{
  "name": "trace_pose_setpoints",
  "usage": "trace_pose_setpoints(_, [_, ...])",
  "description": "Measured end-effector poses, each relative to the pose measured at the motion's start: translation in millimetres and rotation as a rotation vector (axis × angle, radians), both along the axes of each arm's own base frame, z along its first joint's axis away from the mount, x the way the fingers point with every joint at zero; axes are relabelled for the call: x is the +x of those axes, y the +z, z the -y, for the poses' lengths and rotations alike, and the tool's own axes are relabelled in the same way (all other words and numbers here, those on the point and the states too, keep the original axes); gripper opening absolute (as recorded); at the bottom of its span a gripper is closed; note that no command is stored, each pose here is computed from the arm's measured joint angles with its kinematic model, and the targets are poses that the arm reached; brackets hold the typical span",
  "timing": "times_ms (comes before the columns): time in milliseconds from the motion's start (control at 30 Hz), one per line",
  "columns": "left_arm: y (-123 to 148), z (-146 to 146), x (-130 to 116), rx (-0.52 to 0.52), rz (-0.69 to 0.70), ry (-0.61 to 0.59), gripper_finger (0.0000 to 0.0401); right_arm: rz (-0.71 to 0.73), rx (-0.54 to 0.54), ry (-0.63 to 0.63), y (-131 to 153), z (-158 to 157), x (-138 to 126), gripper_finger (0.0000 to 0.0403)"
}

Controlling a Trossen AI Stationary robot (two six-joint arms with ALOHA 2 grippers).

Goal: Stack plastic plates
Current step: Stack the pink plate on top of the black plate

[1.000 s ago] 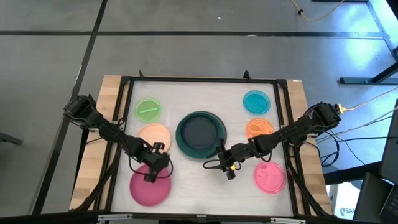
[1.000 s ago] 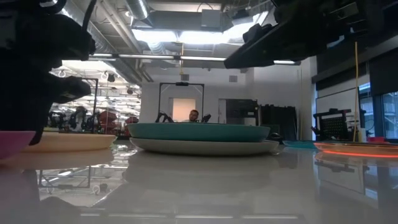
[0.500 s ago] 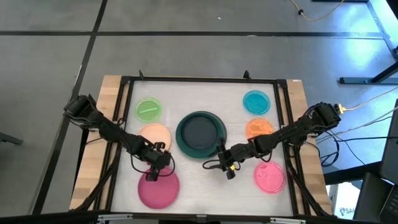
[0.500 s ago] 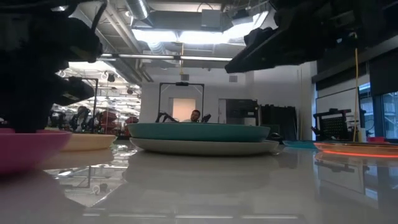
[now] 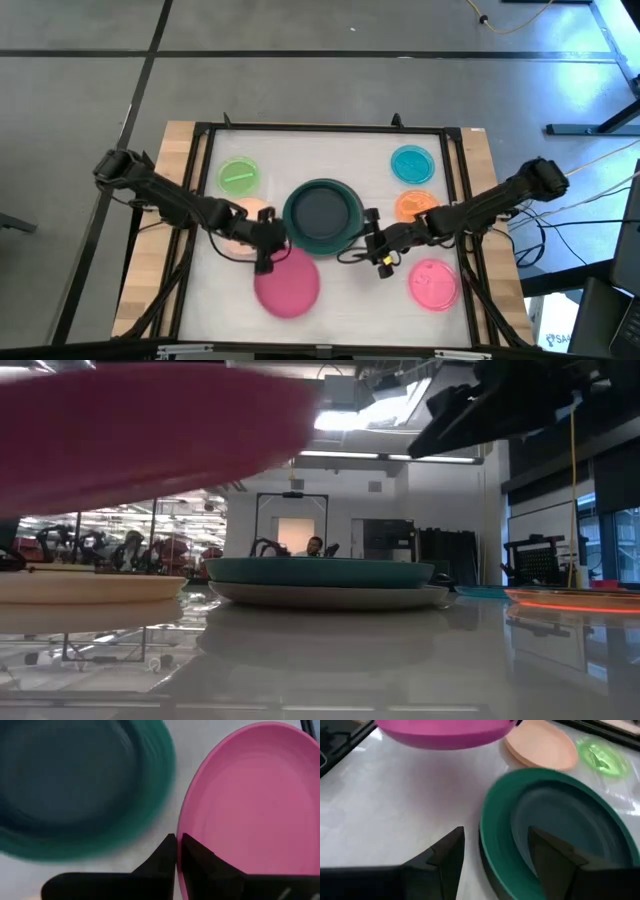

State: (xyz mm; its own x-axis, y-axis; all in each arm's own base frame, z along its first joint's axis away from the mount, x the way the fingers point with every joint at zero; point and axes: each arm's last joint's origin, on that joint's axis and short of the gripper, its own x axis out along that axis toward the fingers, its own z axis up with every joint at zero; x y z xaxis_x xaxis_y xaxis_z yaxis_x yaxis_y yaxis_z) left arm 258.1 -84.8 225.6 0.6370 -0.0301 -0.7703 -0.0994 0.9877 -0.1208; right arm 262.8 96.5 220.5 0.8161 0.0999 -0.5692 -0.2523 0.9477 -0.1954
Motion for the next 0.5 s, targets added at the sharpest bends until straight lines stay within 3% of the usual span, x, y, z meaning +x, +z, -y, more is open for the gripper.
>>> trace_pose_setpoints(167, [29, -16, 11, 0.154, 0.142, 0.081, 0.0016, 0.015, 0.003, -0.065, 6, 5, -8, 0.0207])
trace_pose_setpoints(333, [37, -42, 18, 0.351, 0.206, 0.256, 0.0017, 0.113, -0.088, -0.127, 1, 11, -5, 0.0207])
trace_pose_setpoints(500, [32, -73, 21, 0.392, 0.199, 0.372, 0.0017, 0.110, -0.111, -0.167, -1, 12, -6, 0.0207])
